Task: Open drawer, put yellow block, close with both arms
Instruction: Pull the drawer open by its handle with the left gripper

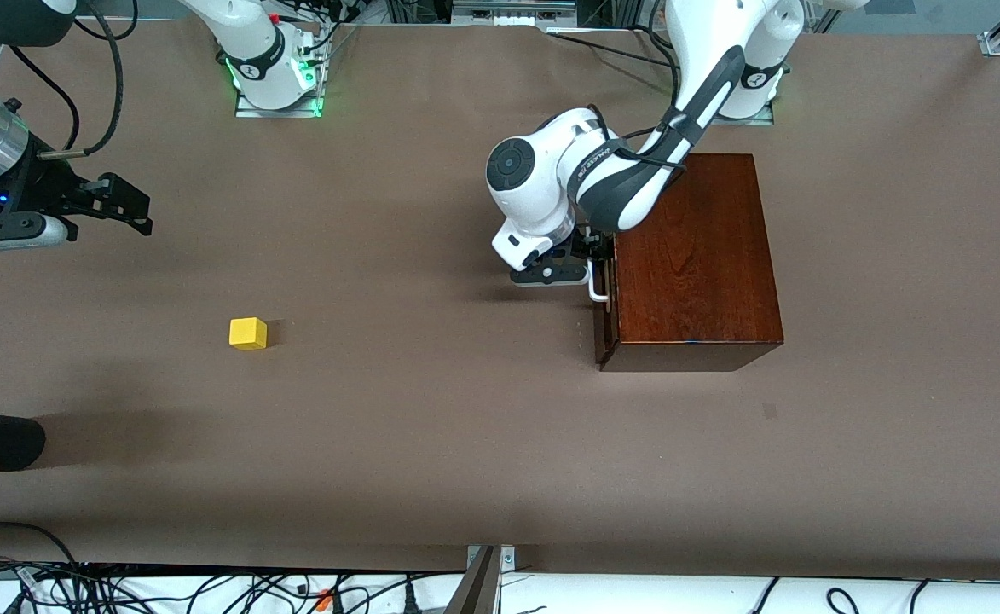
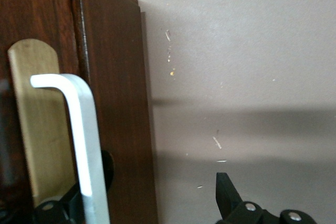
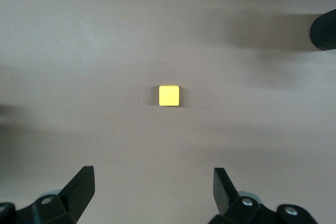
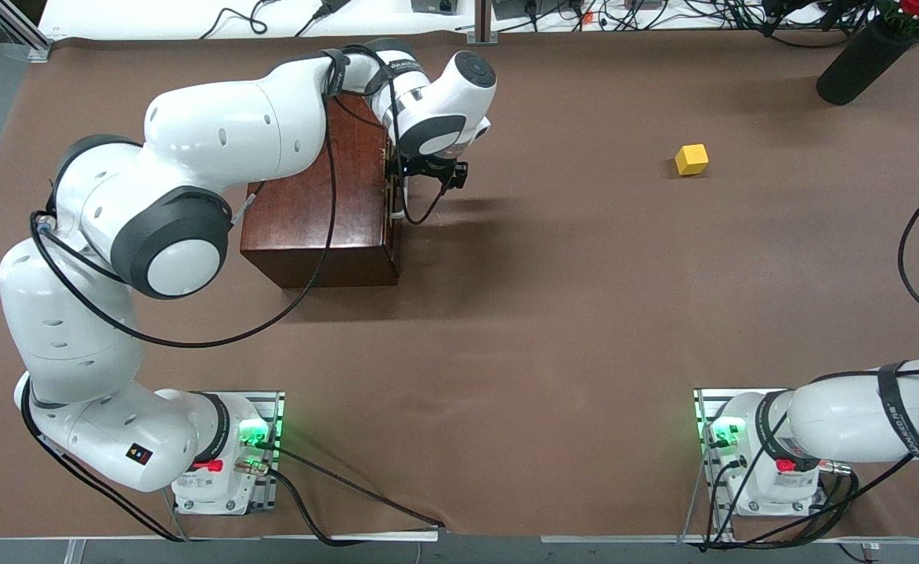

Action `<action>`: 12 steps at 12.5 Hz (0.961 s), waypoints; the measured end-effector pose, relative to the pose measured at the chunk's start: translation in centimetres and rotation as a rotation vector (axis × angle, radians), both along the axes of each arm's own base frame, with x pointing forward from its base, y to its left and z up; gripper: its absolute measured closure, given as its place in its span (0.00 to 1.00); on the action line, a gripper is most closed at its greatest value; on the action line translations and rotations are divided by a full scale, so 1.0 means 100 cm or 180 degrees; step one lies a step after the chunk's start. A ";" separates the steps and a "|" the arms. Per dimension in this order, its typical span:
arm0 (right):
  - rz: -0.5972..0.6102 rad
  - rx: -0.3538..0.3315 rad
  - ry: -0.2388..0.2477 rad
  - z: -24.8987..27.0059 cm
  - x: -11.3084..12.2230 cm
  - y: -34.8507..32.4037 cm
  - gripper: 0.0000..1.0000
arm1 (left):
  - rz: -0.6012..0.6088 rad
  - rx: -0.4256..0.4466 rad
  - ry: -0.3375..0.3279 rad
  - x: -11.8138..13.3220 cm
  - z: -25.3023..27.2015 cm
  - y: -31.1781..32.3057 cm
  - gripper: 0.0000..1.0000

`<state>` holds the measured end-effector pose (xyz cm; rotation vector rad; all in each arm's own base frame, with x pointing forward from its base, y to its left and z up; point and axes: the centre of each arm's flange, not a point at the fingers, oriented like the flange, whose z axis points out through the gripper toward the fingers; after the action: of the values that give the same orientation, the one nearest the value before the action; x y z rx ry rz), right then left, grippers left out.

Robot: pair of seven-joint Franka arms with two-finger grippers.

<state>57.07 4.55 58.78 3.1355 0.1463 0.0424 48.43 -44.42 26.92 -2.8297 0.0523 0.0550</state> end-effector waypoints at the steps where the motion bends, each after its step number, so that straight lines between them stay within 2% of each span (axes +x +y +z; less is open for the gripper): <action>1: 0.0000 0.0000 -0.0002 0.000 0.000 0.000 0.00 | 0.0030 -0.0014 -0.0021 0.000 0.000 -0.001 0.00; 5: 0.0000 0.0000 -0.0004 0.001 0.000 0.000 0.00 | 0.0102 -0.0148 -0.0136 -0.005 0.003 -0.015 0.00; 12: 0.0001 0.0000 -0.0005 0.001 0.000 0.000 0.00 | 0.0177 -0.0307 -0.0218 -0.013 0.004 -0.043 0.00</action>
<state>57.08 4.56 58.85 3.1355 0.1467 0.0448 47.10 -48.71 27.32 -2.9267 -0.0398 -0.0331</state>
